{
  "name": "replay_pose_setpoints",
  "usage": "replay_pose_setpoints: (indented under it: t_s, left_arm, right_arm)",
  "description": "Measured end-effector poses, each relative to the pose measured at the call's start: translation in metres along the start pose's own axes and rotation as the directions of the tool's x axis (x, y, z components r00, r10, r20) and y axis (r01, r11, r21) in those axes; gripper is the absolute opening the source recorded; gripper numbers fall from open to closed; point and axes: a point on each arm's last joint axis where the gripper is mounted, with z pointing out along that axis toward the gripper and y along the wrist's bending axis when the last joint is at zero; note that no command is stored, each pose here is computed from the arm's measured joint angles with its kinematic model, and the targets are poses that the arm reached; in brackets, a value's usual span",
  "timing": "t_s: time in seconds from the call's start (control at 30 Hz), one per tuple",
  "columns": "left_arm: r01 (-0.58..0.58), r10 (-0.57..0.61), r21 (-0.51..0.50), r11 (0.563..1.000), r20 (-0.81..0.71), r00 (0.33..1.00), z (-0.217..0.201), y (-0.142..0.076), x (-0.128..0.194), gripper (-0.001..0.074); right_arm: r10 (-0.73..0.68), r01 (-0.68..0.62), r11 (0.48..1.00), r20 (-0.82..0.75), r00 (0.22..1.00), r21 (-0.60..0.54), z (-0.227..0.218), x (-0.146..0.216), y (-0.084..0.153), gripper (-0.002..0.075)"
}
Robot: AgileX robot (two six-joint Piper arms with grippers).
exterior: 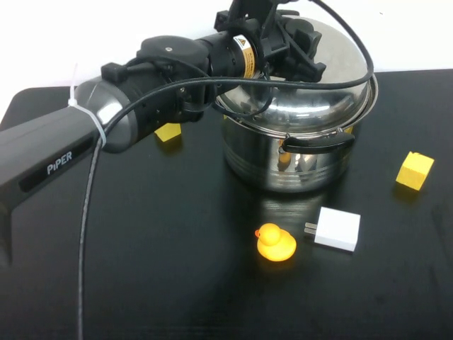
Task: Cover the pot
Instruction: Place the pot lid on the pot
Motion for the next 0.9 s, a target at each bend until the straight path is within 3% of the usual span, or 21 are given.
replay_pose_setpoints:
  t_s: [0.9]
  left_arm:
    - [0.08, -0.08, 0.003, 0.997, -0.014, 0.997, 0.0066, -0.0002, 0.0088, 0.033]
  right_arm:
    - [0.0, 0.0, 1.0, 0.0, 1.0, 0.0, 0.0, 0.0, 0.0, -0.0002]
